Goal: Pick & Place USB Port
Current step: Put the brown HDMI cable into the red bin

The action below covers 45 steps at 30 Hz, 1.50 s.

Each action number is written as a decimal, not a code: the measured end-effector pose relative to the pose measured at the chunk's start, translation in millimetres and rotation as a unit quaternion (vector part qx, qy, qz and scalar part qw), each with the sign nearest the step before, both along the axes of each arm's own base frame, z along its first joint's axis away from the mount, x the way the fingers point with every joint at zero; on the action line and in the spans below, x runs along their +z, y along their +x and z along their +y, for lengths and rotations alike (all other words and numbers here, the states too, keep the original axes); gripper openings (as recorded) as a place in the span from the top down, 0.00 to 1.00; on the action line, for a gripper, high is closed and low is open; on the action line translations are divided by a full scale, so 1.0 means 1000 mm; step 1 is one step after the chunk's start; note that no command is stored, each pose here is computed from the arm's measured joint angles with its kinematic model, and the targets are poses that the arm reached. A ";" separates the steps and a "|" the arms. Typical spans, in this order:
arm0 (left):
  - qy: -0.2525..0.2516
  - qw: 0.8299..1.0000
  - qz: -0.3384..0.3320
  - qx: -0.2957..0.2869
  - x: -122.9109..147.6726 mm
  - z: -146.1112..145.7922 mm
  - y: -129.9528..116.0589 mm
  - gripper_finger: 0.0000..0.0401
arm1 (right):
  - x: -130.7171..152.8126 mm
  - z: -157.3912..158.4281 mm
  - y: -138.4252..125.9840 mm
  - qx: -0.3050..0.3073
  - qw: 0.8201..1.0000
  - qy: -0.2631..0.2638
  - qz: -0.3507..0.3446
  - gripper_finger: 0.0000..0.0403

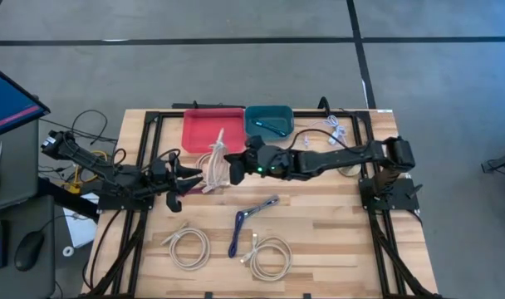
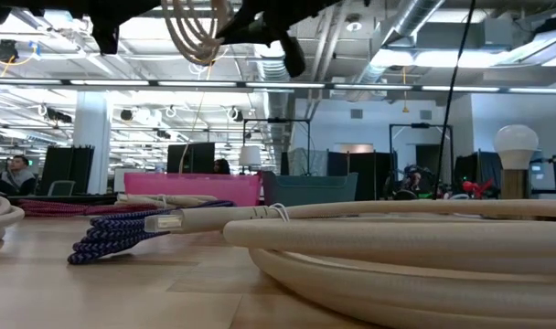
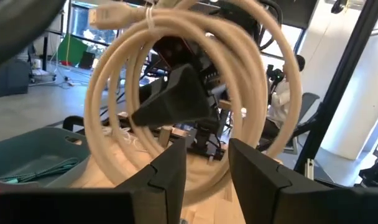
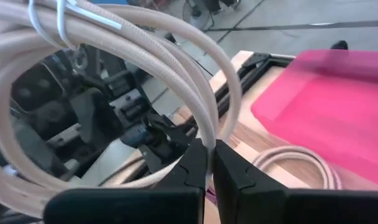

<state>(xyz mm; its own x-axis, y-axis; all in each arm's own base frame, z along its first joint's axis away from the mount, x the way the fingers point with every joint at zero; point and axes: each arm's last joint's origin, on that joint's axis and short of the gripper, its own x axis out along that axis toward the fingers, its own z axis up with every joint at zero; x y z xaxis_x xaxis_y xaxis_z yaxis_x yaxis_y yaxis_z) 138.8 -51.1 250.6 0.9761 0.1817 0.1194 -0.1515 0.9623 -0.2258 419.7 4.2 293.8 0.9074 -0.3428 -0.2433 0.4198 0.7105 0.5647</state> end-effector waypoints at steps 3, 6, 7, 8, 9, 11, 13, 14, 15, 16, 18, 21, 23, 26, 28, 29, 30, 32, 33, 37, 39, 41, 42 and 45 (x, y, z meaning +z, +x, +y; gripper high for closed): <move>0.000 1.000 0.000 -0.003 0.000 0.000 0.000 0.70 | 0.003 -0.003 0.006 -0.002 1.000 0.000 -0.005 1.00; 0.000 1.000 0.000 -0.004 0.000 0.000 0.000 0.70 | 0.006 -0.009 0.007 -0.001 1.000 0.003 -0.007 1.00; 0.000 1.000 0.000 -0.004 0.000 0.000 0.000 0.70 | 0.007 -0.010 0.008 -0.003 1.000 0.003 -0.009 1.00; 0.000 1.000 0.000 -0.004 0.000 0.000 0.000 0.70 | 0.007 -0.011 0.008 -0.004 1.000 0.002 -0.010 1.00; 0.000 1.000 0.000 -0.004 0.000 0.000 0.000 0.71 | 0.007 -0.013 0.008 -0.007 1.000 0.002 -0.011 1.00; 0.000 1.000 0.000 -0.004 0.000 0.000 0.000 0.71 | 0.007 -0.017 0.007 -0.011 1.000 0.002 -0.010 1.00; 0.000 1.000 0.000 -0.004 0.000 0.000 0.000 0.71 | 0.007 -0.020 0.007 -0.014 1.000 0.002 -0.010 1.00; 0.000 1.000 0.000 -0.004 0.000 0.000 0.000 0.71 | 0.007 -0.021 0.007 -0.016 1.000 0.003 -0.010 1.00; 0.000 1.000 -0.001 -0.004 0.000 0.000 0.000 0.71 | 0.007 -0.022 0.007 -0.017 1.000 0.003 -0.010 1.00; 0.000 1.000 0.000 -0.004 0.000 0.000 0.000 0.71 | 0.007 -0.023 0.007 -0.017 1.000 0.003 -0.010 1.00; 0.000 1.000 0.000 -0.004 0.000 0.000 0.000 0.71 | 0.007 -0.024 0.007 -0.019 1.000 0.003 -0.010 1.00; 0.000 1.000 0.000 -0.004 0.000 0.000 0.000 0.71 | 0.007 -0.024 0.007 -0.018 1.000 0.003 -0.010 1.00; 0.000 1.000 0.000 -0.004 0.000 0.000 0.000 0.71 | 0.007 -0.023 0.007 -0.016 1.000 0.003 -0.011 1.00; 0.000 1.000 0.000 -0.004 0.000 0.000 0.000 0.71 | 0.009 -0.021 0.008 -0.010 1.000 0.005 -0.019 1.00; 0.000 1.000 0.000 -0.004 0.000 0.000 0.000 0.71 | 0.009 -0.020 0.008 -0.009 1.000 0.005 -0.022 1.00; 0.000 1.000 -0.001 -0.004 0.000 0.000 0.000 0.71 | 0.009 -0.019 0.008 -0.008 1.000 0.006 -0.024 1.00; 0.000 1.000 0.000 -0.004 0.000 0.000 0.000 0.71 | 0.009 -0.018 0.008 -0.007 1.000 0.006 -0.024 1.00; 0.000 1.000 0.000 -0.004 0.000 0.000 0.000 0.71 | 0.009 -0.017 0.008 -0.006 1.000 0.006 -0.024 1.00; 0.000 1.000 0.000 -0.004 0.000 0.000 0.000 0.71 | 0.010 -0.017 0.008 -0.004 1.000 0.006 -0.024 1.00; 0.000 1.000 0.000 -0.004 0.000 0.000 0.000 0.71 | 0.010 -0.014 0.008 0.002 1.000 0.007 -0.028 1.00; 0.000 1.000 -0.001 -0.004 0.000 0.000 0.000 0.71 | 0.010 -0.013 0.009 0.003 1.000 0.007 -0.029 1.00; -0.001 1.000 -0.001 -0.004 0.000 0.000 0.000 0.71 | 0.011 -0.011 0.009 0.005 1.000 0.007 -0.030 1.00; -0.002 1.000 -0.001 -0.005 0.000 0.000 0.000 0.71 | 0.011 -0.011 0.009 0.006 1.000 0.007 -0.030 1.00; -0.013 1.000 -0.005 -0.007 0.000 0.000 0.000 0.71 | 0.011 -0.011 0.009 0.004 0.999 0.015 -0.033 1.00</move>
